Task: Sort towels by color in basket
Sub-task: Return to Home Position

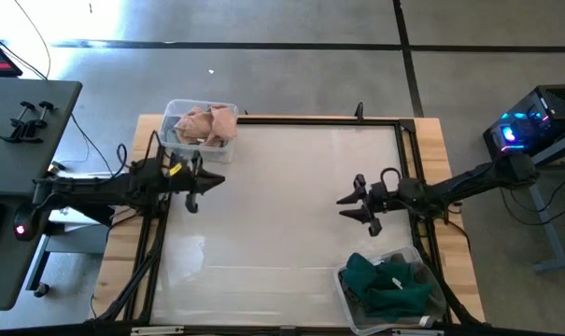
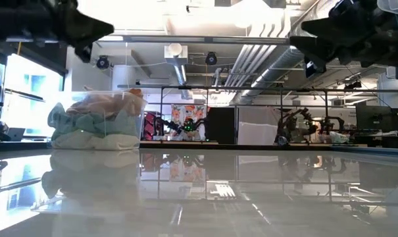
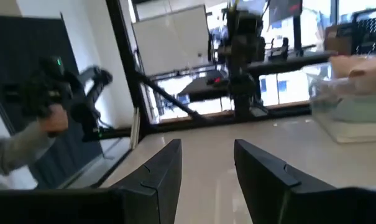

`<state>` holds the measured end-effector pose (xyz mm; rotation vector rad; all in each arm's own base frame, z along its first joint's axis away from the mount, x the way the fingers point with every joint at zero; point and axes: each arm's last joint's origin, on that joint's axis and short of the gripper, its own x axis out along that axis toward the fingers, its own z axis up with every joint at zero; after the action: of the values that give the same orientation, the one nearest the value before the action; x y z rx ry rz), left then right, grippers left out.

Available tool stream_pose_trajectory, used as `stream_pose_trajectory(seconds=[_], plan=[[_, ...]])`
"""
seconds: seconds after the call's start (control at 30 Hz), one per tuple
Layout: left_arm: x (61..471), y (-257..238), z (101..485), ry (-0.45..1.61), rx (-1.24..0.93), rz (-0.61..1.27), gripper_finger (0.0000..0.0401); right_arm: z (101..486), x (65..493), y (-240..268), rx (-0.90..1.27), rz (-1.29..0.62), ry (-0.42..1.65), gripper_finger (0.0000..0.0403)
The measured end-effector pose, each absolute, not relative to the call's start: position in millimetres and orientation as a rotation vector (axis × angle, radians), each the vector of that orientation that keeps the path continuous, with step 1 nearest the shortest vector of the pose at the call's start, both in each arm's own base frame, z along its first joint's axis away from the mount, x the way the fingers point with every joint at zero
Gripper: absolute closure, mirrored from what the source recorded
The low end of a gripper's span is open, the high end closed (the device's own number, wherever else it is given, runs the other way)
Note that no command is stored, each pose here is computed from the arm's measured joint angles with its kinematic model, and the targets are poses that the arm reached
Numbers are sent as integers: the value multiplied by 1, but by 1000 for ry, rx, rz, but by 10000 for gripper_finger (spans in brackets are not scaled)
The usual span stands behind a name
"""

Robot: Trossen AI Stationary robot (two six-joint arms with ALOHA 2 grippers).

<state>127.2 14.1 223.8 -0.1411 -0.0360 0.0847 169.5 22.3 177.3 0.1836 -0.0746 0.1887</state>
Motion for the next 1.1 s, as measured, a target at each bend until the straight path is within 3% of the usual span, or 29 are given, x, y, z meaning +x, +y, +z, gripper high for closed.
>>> stream_pose_trajectory(seconds=[0.4,0.87,1.1], plan=[[109,12,196,-102,-149,77,401,180,149,17,182,184,-212,258],[109,12,193,-71,-98,80,401,187,116,6,194,118,-180,258],[110,12,172,-40,-122,81,401,185,104,4,186,48,-174,258]])
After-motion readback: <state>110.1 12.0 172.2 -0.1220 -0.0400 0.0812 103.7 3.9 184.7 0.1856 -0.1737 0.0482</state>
